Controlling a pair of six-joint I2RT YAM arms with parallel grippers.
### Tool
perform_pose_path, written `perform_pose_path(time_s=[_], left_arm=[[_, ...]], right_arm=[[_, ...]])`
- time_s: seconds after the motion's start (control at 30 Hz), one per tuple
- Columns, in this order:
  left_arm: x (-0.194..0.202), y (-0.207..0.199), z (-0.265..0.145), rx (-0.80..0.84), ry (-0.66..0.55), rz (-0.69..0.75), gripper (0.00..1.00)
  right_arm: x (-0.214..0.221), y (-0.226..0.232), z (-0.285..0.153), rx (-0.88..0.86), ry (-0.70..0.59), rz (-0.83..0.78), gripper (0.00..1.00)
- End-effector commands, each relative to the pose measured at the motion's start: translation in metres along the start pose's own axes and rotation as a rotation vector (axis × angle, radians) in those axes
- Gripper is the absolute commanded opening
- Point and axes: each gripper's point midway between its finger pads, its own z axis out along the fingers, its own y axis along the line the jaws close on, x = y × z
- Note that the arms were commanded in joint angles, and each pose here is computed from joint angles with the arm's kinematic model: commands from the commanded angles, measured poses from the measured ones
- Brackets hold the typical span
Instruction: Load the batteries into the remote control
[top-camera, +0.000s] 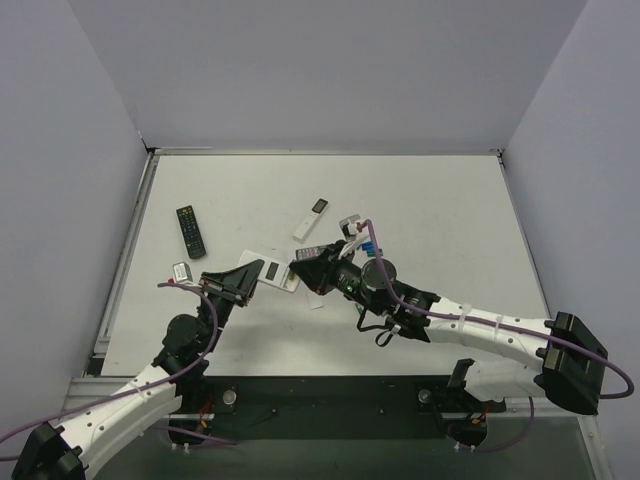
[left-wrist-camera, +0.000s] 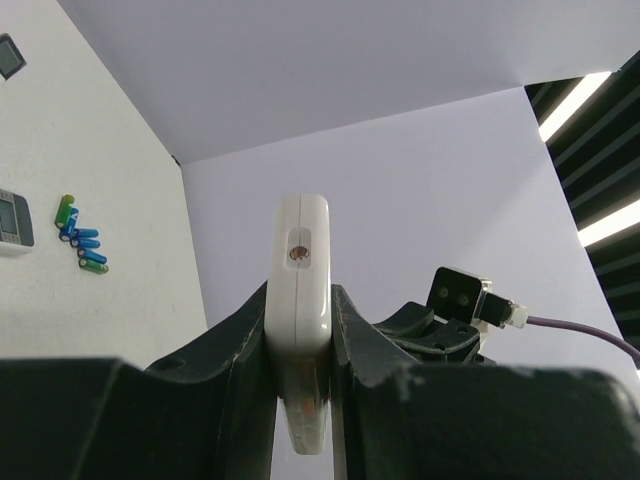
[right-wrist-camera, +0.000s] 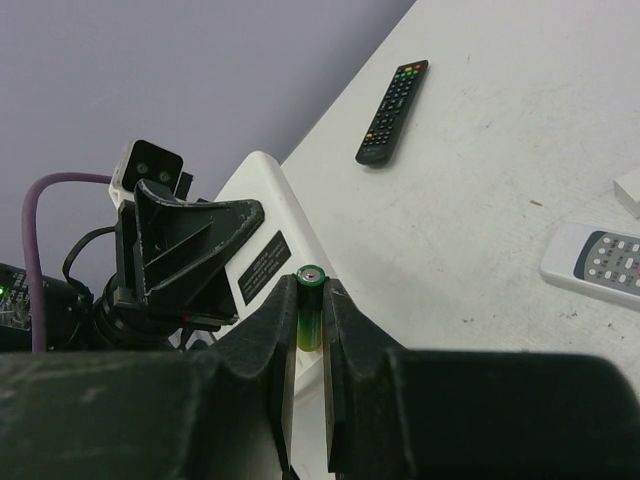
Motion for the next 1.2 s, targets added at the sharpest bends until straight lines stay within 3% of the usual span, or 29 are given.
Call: perform_pose_path(time_s=[0.0, 0.43, 0.7, 0.93, 1.17], left_arm=[[0.002, 0.037, -0.018, -0.034, 0.003, -0.040, 0.00], [-0.002, 0.027, -0.013, -0.015, -0.025, -0.109, 0.00], [-0.003, 0.018, -0.012, 0.005, -0.032, -0.148, 0.00], [-0.004, 0.016, -0.012, 0.015, -0.033, -0.160, 0.00], [-0.003, 0.015, -0.013, 0.016, -0.025, -0.161, 0.00]], right_arm=[[-0.012, 0.008, 0.002, -0.025, -0.078, -0.010, 0.00], [-0.003, 0.009, 0.000, -0.008, -0.080, -0.012, 0.01], [-0.002, 0.002, 0.001, 0.029, -0.079, -0.019, 0.07], [0.000, -0.003, 0.002, 0.057, -0.068, -0.034, 0.21], [0.003, -0.005, 0.003, 0.071, -0.054, -0.055, 0.23]])
